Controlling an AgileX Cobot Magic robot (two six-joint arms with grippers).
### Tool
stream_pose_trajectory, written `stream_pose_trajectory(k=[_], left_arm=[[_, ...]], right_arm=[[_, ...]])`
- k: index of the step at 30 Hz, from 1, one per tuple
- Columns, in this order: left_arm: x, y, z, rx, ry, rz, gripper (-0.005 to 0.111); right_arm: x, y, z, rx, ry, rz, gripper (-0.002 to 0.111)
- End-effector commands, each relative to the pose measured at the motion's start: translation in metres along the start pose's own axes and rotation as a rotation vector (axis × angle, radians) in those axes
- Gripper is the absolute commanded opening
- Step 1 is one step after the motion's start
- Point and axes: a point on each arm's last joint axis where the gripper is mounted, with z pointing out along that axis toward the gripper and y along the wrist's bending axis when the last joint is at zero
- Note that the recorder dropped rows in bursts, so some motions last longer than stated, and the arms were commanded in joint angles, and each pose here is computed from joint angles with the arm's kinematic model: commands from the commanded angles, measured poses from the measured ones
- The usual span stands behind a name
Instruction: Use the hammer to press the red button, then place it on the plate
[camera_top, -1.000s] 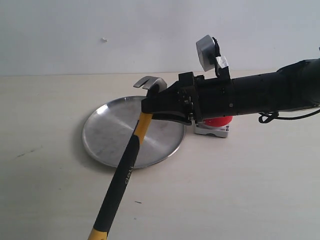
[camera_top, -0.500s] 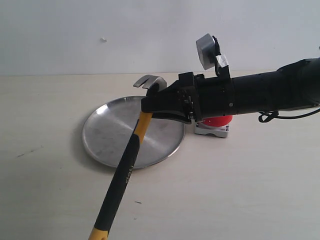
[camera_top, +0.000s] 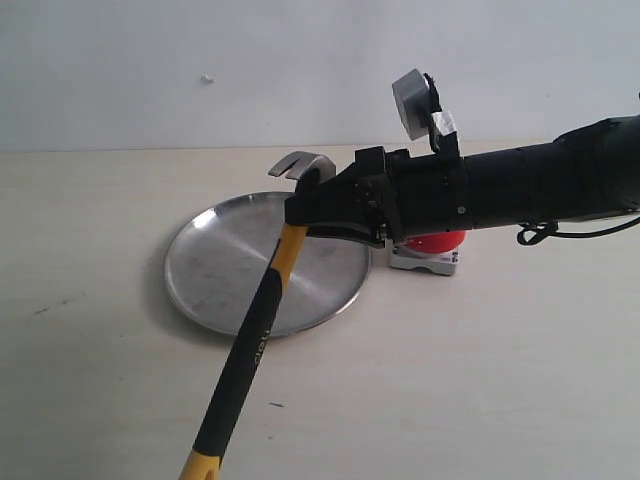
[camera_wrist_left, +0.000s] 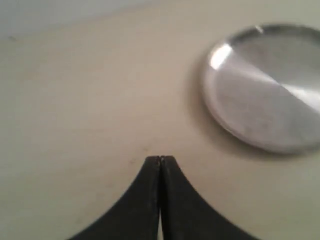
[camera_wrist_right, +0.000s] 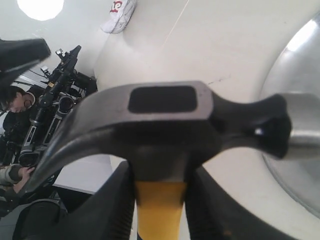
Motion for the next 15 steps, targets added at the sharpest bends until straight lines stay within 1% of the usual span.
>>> stream_pose_trajectory(k=[1, 3, 5, 7, 9, 12, 15], left_arm=[[-0.005, -0.04, 0.024, 0.396, 0.144, 0.135, 0.0], [-0.005, -0.055, 0.034, 0.539, 0.163, 0.17, 0.001], [-0.005, -0.066, 0.041, 0.614, 0.171, 0.206, 0.007], [-0.004, -0.073, 0.048, 0.637, 0.188, 0.239, 0.02], [-0.003, -0.079, 0.053, 0.656, 0.207, 0.244, 0.036], [0.001, -0.089, 0.056, 0.7, 0.245, 0.27, 0.054], [0.005, -0.099, 0.059, 0.731, 0.247, 0.348, 0.063]], right_arm=[[-0.009, 0.013, -0.002, -0.058, -0.048, -0.022, 0.0], [-0.009, 0.012, -0.002, -0.049, -0.05, -0.005, 0.0], [-0.009, 0.011, -0.002, -0.036, -0.053, 0.012, 0.0], [-0.01, 0.011, -0.002, -0.034, -0.054, 0.021, 0.0], [-0.01, 0.01, -0.002, -0.023, -0.057, 0.025, 0.0], [-0.011, 0.007, -0.002, 0.015, -0.067, 0.039, 0.0], [-0.012, 0.004, -0.002, 0.045, -0.078, 0.061, 0.0]])
